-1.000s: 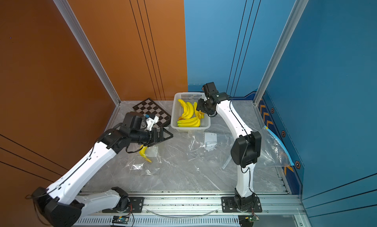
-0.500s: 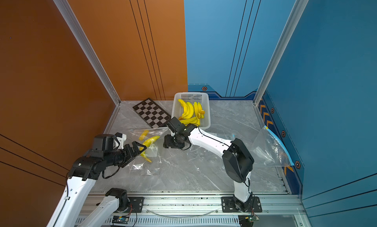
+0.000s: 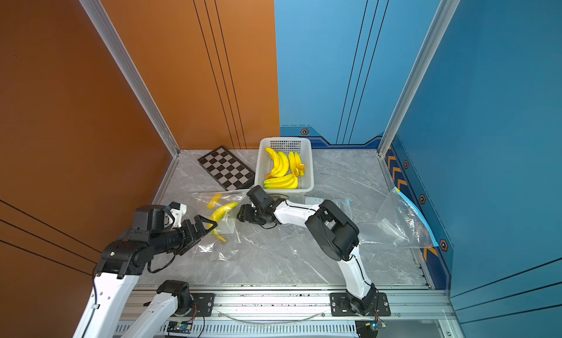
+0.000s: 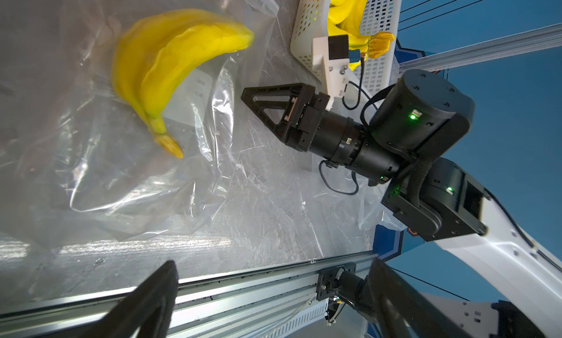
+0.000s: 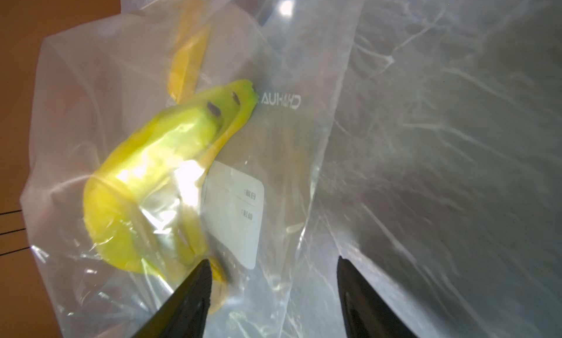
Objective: Open the zip-top bag and take out the banana
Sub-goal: Pick up the zipper food storage bag at the center of the board.
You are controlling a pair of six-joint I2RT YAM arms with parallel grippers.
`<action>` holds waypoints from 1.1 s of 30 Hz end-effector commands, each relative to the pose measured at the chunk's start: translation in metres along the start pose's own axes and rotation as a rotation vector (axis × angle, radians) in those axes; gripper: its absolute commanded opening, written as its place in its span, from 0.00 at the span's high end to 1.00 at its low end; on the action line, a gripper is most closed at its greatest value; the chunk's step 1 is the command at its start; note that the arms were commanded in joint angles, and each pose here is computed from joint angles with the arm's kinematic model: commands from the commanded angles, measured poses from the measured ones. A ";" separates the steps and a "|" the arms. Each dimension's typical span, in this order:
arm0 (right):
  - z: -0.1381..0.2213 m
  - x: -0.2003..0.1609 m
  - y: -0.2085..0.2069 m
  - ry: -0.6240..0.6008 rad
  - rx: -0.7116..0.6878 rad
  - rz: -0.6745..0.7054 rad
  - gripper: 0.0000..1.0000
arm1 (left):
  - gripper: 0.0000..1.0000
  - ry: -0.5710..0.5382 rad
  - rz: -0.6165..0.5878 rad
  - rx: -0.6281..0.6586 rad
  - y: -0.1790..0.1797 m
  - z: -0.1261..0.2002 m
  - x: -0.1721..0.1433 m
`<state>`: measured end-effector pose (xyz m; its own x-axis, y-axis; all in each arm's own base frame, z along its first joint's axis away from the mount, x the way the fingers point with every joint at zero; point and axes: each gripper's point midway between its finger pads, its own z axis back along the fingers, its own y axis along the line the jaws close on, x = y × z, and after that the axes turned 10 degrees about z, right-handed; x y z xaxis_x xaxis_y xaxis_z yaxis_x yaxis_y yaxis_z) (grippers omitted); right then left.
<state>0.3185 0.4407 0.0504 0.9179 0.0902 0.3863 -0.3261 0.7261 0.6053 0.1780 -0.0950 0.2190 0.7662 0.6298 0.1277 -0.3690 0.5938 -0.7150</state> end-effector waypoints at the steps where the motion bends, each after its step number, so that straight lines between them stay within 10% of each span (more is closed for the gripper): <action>1: -0.019 0.008 0.007 -0.047 0.080 -0.016 0.34 | 0.02 0.036 0.025 -0.001 0.002 -0.001 -0.006; 7: -0.020 0.019 0.015 -0.114 0.124 0.048 0.53 | 0.02 0.047 0.041 0.006 0.007 -0.003 -0.008; 12: -0.014 0.026 0.031 -0.149 0.200 0.084 1.00 | 0.02 0.044 0.051 0.006 0.009 -0.003 -0.008; 33: 0.129 0.029 0.069 -0.127 -0.014 0.599 1.00 | 0.02 0.003 -0.022 0.016 0.026 -0.004 -0.012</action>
<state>0.2977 0.4308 0.1985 0.5917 0.2866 0.7535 -0.7365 0.5722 0.3607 0.1643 -0.0909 0.2033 0.7603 0.6377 0.1238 -0.3752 0.5865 -0.7178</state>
